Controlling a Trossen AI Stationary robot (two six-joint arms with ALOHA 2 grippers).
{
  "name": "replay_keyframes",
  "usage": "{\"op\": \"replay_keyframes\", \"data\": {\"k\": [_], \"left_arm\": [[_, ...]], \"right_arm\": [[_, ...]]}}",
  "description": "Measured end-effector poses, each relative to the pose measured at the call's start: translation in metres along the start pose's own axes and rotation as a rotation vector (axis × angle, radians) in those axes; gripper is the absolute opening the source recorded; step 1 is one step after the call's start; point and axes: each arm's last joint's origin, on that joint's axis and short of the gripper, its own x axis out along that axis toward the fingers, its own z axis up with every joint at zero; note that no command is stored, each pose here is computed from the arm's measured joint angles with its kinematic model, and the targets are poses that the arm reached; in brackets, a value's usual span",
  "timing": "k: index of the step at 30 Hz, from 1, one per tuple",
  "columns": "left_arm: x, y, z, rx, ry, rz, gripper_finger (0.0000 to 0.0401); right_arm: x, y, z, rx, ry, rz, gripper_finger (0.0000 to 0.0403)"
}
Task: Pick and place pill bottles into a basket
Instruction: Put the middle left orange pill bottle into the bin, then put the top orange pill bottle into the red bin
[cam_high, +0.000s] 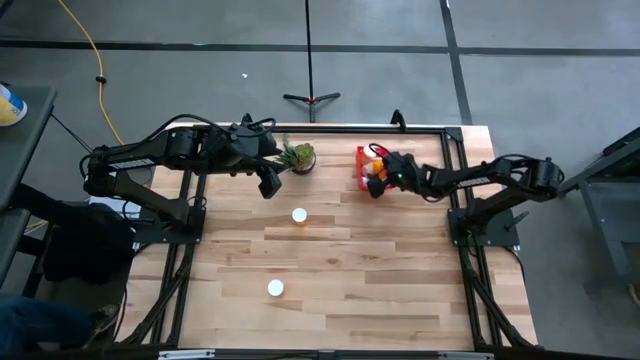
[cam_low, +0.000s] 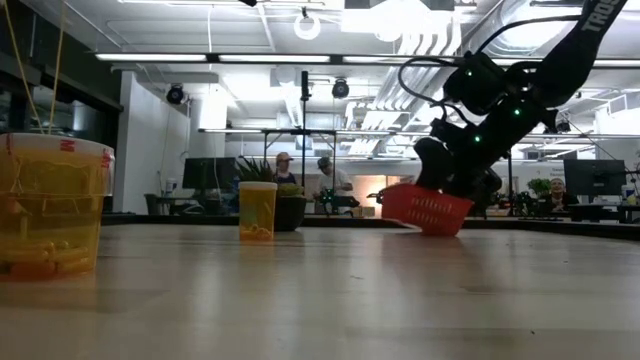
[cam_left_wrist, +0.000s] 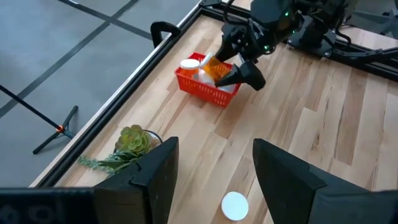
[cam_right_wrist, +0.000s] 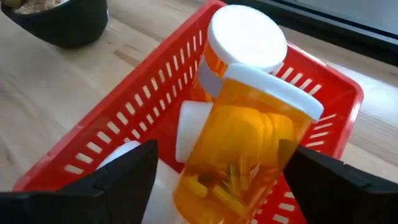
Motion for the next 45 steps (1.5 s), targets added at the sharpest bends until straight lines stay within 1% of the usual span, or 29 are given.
{"op": "replay_keyframes", "data": {"k": [6,9,12,15,22,27,29,33,36,39,42,45], "left_arm": [[0.0,0.0,0.0,0.003,0.0,0.0,0.0239],[0.0,0.0,0.0,0.003,0.0,-0.001,0.0239],[0.0,0.0,0.0,0.003,0.0,0.0,0.0239],[0.0,0.0,0.0,0.004,0.003,-0.002,0.0239],[0.0,0.0,-0.001,0.045,0.01,-0.022,0.0239],[0.0,0.0,-0.001,0.071,0.012,-0.021,0.0239],[0.0,0.0,-0.001,0.074,0.014,-0.022,0.0239],[0.0,-0.002,-0.002,0.078,0.032,-0.066,0.0239],[-0.004,0.0,-0.006,0.091,0.068,-0.09,0.0239],[-0.012,-0.001,-0.01,0.104,0.085,-0.12,0.0239],[-0.022,-0.002,-0.018,0.116,0.074,-0.147,0.0239],[-0.031,0.001,-0.03,0.103,0.061,-0.135,0.0239]], "right_arm": [[0.0,0.005,0.011,-0.014,-0.013,0.026,0.0325],[-0.001,0.008,0.017,-0.061,0.015,-0.003,0.0325],[-0.002,0.009,0.022,-0.106,0.078,-0.038,0.0325],[-0.004,0.011,0.03,-0.127,0.118,-0.061,0.0325],[-0.018,0.023,0.065,-0.177,0.121,-0.075,0.0325],[-0.038,0.03,0.095,-0.165,0.064,-0.039,0.0325],[-0.049,0.033,0.106,-0.15,0.018,-0.005,0.0325],[-0.068,0.041,0.12,-0.137,-0.049,0.085,0.0325],[-0.081,0.054,0.127,-0.126,-0.13,0.215,0.0325],[-0.091,0.072,0.127,-0.136,-0.189,0.346,0.0325],[-0.098,0.089,0.125,-0.151,-0.236,0.428,0.0325],[-0.1,0.106,0.116,-0.199,-0.238,0.491,0.0325]]}}
